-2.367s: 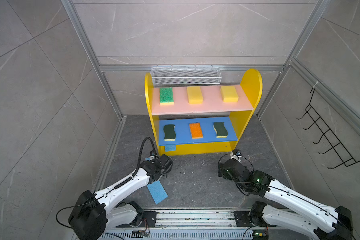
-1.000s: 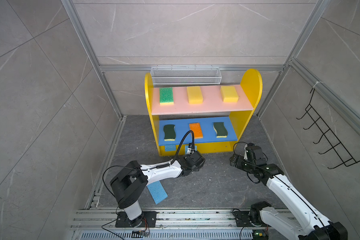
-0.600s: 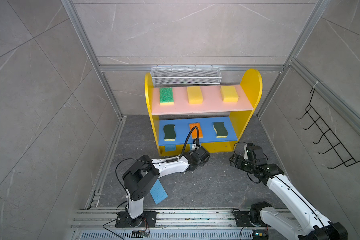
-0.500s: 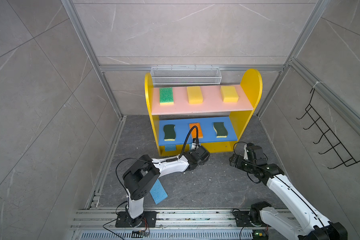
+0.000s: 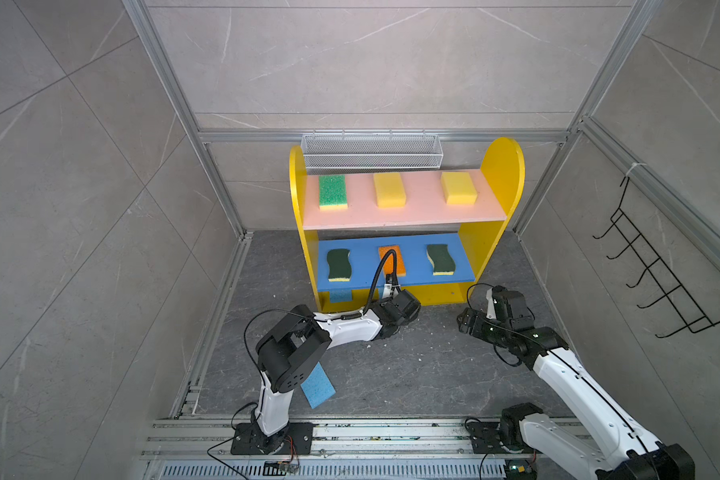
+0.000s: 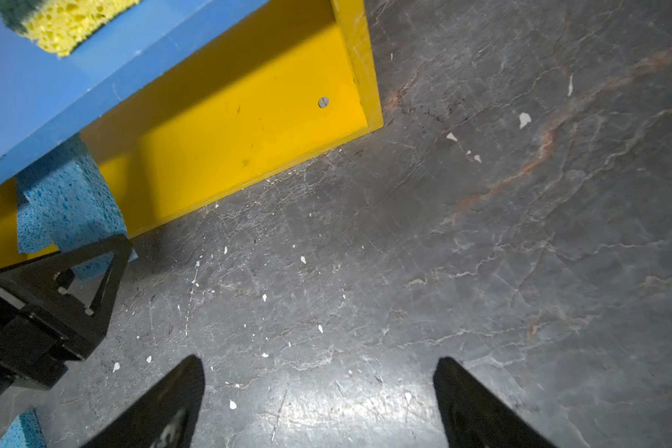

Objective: Arrange cleaning sponges on a shelf
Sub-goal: Place the cleaning sponge on the shelf.

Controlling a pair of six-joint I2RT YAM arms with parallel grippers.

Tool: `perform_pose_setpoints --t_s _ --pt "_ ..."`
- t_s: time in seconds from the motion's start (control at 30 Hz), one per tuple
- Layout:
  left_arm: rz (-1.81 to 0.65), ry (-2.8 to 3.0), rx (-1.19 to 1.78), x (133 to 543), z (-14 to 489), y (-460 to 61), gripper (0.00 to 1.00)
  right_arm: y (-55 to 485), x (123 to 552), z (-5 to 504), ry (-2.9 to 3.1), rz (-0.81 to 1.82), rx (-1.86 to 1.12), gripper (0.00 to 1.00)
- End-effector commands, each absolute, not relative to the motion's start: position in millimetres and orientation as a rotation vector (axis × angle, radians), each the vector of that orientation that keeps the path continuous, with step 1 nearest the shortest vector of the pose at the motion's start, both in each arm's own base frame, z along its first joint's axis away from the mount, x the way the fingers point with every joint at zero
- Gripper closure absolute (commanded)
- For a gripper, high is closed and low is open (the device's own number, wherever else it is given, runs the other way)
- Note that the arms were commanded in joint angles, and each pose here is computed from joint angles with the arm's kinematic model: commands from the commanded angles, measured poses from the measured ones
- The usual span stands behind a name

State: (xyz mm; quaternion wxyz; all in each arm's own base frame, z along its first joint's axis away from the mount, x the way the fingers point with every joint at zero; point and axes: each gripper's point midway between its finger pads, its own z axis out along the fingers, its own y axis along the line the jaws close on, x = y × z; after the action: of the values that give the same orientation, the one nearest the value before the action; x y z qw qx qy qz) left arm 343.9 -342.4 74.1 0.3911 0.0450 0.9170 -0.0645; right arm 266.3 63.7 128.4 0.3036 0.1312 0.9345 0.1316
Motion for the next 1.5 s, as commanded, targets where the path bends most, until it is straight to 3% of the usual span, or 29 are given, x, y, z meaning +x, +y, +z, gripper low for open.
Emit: perform_pose_setpoints --t_s 0.0,0.7,1.47 --pt "-0.173 2.264 0.086 362 84 -352 0.26 65 269 134 2.466 0.359 0.334 0.05" --pt "-0.106 2.253 0.046 385 65 -353 0.26 67 267 132 2.464 0.382 0.324 0.06" --pt "-0.083 2.178 0.100 364 69 -353 0.27 67 264 136 2.447 0.384 0.309 0.07"
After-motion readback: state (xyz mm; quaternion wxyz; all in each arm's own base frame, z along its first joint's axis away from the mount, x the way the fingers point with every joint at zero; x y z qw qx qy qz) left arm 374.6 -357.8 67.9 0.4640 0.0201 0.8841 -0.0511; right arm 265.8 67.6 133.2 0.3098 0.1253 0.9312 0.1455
